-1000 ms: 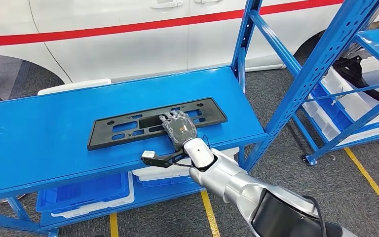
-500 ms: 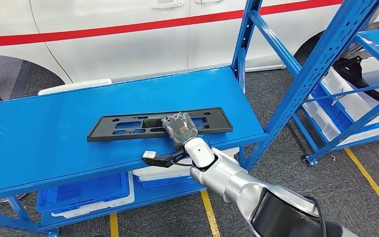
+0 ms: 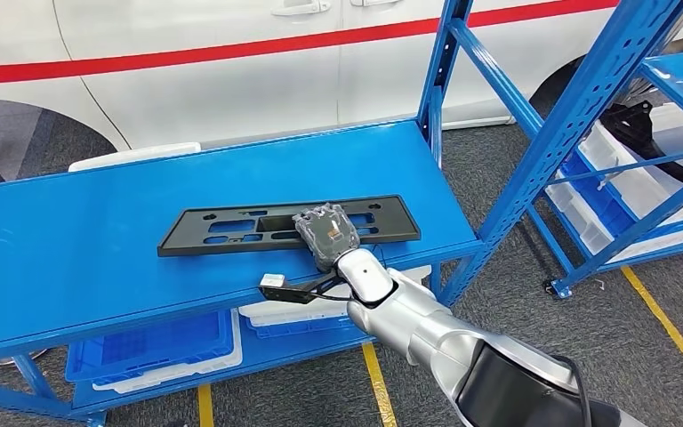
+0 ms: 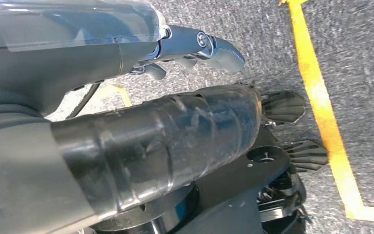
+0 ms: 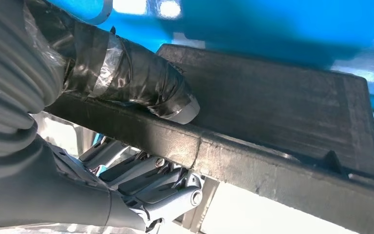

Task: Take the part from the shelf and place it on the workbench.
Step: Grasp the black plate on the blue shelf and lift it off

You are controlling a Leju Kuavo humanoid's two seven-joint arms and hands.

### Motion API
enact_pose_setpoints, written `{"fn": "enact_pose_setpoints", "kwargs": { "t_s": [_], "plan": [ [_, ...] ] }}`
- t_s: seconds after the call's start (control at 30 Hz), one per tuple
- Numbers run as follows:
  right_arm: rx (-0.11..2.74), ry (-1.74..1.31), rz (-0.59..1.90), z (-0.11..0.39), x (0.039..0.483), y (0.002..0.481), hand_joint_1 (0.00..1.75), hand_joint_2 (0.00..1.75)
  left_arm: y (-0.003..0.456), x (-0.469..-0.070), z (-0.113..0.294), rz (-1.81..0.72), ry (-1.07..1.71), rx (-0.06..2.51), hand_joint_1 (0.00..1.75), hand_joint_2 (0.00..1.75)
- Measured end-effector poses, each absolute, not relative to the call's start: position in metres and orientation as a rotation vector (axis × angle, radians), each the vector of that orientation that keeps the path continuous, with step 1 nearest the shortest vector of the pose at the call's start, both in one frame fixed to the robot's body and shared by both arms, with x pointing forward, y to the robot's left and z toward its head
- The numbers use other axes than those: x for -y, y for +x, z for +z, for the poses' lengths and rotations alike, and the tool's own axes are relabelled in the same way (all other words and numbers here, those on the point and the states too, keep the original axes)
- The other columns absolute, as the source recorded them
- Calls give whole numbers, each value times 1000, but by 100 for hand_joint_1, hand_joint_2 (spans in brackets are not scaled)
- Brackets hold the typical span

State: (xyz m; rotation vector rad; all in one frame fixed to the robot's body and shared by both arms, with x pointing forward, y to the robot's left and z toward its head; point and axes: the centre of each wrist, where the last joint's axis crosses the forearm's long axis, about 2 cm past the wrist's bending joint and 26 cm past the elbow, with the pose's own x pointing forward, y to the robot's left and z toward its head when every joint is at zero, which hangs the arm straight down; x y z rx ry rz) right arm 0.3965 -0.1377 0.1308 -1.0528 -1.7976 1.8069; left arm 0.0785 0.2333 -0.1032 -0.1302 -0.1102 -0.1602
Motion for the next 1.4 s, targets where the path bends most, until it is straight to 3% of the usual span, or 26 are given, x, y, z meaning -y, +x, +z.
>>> {"fn": "enact_pose_setpoints", "kwargs": {
  "t_s": [0.47, 0.6, 0.73, 1.13, 1.4],
  "plan": [
    [2045, -890, 1600, 134, 145, 391, 175, 175, 77, -234, -104, -137, -104, 140, 0, 0],
    [2495, -891, 1345, 192, 142, 378, 175, 175, 75, -237, -104, -124, -77, 139, 0, 0],
    [2694, -986, 1337, 216, 146, 365, 175, 175, 77, -236, -104, -129, -76, 144, 0, 0],
    [2843, -1086, 1205, 234, 169, 351, 175, 175, 82, -237, -103, -150, -77, 152, 0, 0],
    [2839, -916, 1015, 231, 163, 344, 175, 175, 82, -237, -103, -151, -72, 151, 0, 0]
  ]
}}
